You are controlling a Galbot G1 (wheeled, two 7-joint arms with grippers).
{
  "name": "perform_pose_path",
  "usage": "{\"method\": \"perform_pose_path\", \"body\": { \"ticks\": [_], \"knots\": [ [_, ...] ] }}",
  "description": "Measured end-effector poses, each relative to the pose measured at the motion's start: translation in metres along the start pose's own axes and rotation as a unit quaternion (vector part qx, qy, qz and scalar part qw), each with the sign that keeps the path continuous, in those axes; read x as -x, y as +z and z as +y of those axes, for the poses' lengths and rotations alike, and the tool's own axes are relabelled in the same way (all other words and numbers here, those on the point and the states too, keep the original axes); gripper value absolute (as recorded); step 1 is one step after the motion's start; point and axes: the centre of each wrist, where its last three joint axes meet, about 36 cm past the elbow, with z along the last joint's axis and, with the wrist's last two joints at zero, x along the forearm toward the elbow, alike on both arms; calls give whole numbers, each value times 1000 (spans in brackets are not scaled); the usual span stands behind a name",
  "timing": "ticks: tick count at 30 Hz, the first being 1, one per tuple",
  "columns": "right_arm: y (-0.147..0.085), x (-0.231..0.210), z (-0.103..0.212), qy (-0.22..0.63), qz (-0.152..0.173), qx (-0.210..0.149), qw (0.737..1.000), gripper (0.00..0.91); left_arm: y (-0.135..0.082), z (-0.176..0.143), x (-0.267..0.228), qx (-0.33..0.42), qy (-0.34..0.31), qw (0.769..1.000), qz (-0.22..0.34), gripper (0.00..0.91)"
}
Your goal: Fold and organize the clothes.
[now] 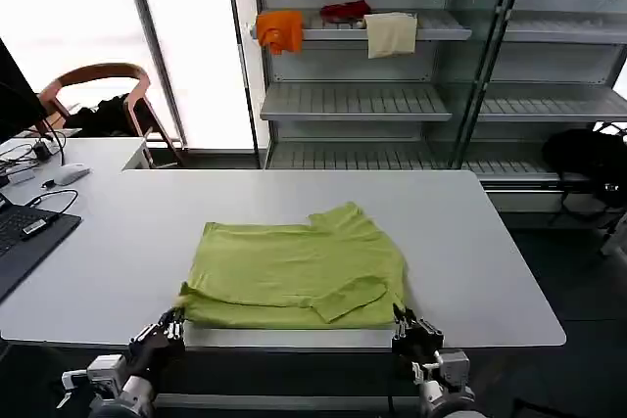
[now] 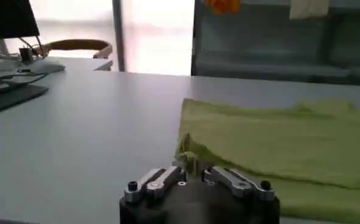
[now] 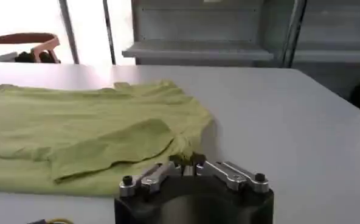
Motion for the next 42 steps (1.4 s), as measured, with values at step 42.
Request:
{"method": "perform_pose_path", "body": {
  "ticks": [42],
  "knots": [
    [-72, 263, 17, -49, 8, -27, 998, 907, -82, 20, 234, 81, 72, 994, -7, 907]
  ]
}}
